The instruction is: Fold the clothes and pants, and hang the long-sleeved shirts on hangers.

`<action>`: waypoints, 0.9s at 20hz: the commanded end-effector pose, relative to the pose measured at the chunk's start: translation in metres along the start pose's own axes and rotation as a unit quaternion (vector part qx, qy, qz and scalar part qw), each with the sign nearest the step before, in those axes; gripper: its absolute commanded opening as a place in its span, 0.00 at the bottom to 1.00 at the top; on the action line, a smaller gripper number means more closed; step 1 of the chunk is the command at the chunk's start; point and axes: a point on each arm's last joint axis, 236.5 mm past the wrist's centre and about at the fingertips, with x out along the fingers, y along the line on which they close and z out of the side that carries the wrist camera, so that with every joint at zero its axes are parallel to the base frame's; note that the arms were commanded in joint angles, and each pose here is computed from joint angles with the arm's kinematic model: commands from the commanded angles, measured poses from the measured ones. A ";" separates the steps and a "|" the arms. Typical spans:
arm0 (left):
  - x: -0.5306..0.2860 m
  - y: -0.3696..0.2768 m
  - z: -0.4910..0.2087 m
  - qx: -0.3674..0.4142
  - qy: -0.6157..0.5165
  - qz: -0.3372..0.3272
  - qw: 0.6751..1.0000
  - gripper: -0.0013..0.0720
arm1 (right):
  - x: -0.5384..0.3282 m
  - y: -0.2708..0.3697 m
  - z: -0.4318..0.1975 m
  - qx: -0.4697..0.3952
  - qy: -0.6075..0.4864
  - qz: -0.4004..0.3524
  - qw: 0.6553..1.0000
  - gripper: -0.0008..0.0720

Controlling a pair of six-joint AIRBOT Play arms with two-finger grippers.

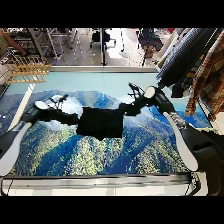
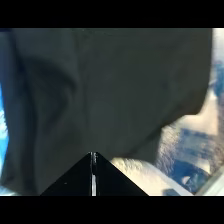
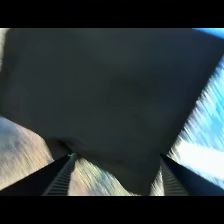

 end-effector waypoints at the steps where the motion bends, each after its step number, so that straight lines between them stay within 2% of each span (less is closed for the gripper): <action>1: 0.038 0.020 -0.001 -0.028 0.016 0.019 0.999 0.02 | 0.017 -0.040 -0.032 0.077 0.039 0.030 0.996 0.90; 3: 0.046 0.025 -0.006 -0.045 0.033 0.013 0.998 0.02 | 0.041 -0.045 -0.031 0.082 0.034 0.055 0.995 0.91; 5: 0.051 0.027 -0.008 -0.057 0.042 0.011 0.997 0.02 | 0.059 -0.046 -0.021 0.093 0.027 0.084 0.992 0.97; 11: 0.046 0.022 -0.006 -0.054 0.046 0.005 0.997 0.02 | 0.080 -0.016 0.024 0.110 0.012 0.177 0.978 0.95; 12: 0.046 0.021 -0.007 -0.053 0.048 0.003 0.997 0.02 | 0.084 -0.009 0.028 0.112 0.019 0.186 0.976 0.88; 13: 0.045 0.020 -0.009 -0.053 0.051 0.002 0.997 0.02 | 0.088 -0.002 0.029 0.107 0.027 0.191 0.975 0.74; 14: 0.043 0.018 -0.010 -0.053 0.055 -0.001 0.997 0.02 | 0.089 0.007 0.029 0.095 0.034 0.196 0.975 0.53; 15: 0.037 0.014 -0.014 -0.051 0.063 -0.006 0.997 0.02 | 0.084 0.014 0.028 0.076 0.036 0.199 0.976 0.20; 16: 0.028 0.006 -0.019 -0.048 0.077 -0.016 0.996 0.02 | 0.072 0.022 0.027 0.053 0.040 0.204 0.977 0.08; 18: -0.006 -0.016 -0.031 -0.019 0.103 -0.038 0.994 0.02 | 0.033 0.036 0.031 0.015 0.021 0.189 0.982 0.05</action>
